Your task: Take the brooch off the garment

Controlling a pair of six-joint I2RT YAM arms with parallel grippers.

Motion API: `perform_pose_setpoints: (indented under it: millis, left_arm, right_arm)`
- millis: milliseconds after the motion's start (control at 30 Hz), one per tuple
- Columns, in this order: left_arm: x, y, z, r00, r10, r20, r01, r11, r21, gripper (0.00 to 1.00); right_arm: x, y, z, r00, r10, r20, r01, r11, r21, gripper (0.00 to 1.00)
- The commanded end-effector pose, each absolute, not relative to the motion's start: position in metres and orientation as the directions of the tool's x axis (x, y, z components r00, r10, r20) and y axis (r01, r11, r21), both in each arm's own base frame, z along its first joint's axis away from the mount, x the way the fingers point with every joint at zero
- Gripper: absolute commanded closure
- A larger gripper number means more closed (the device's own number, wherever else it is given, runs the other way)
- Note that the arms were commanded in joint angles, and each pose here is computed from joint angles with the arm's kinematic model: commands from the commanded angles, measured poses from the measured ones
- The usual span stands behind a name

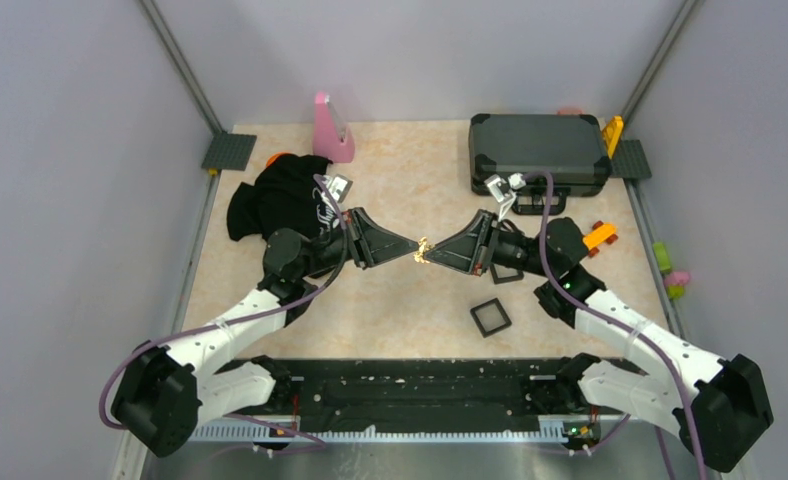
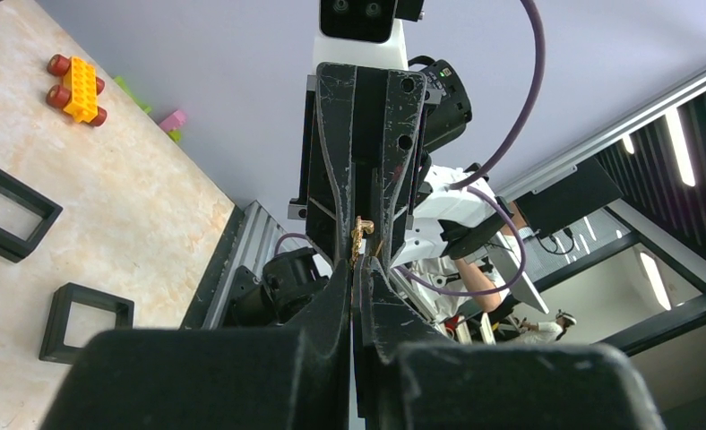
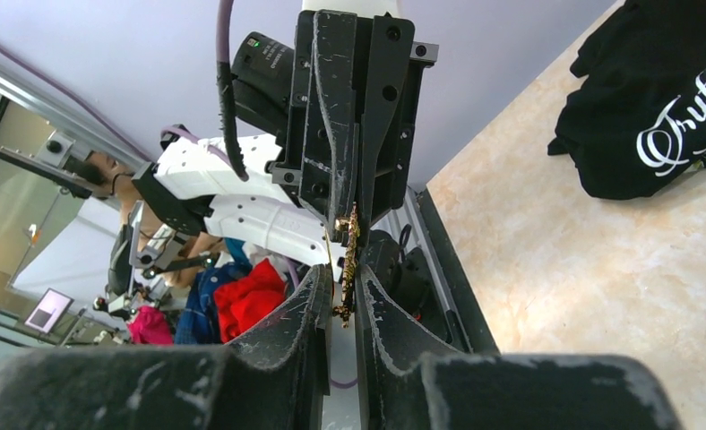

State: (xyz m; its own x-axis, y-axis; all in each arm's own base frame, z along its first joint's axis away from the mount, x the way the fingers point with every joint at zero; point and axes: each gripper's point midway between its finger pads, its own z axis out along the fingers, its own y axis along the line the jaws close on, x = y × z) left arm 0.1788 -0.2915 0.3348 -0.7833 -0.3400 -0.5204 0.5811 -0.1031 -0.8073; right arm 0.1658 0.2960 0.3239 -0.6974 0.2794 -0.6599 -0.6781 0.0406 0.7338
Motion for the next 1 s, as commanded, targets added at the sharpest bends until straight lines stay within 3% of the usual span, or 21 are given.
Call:
perform_pose_setpoints:
  millis: [0,667,967]
  left_arm:
    - [0.174,-0.292,0.346,-0.759,-0.332,-0.560,0.625,-0.128,-0.770,1.00]
    - [0.167,-0.288,0.344,-0.735,-0.317,-0.599,0.652,-0.089,-0.753,1.00]
    - [0.163,-0.287,0.346,-0.726,-0.304,-0.617,0.666,-0.088,-0.741,1.00]
  right_arm:
    - [0.170,0.297,0.337,-0.674,0.293,-0.679,-0.701,0.036,0.712,0.88]
    - [0.188,0.293,0.328,-0.686,0.361,-0.632,-0.644,0.102,0.758,0.86]
    - [0.194,0.296,0.319,-0.712,0.352,-0.607,-0.607,0.125,0.785,0.91]
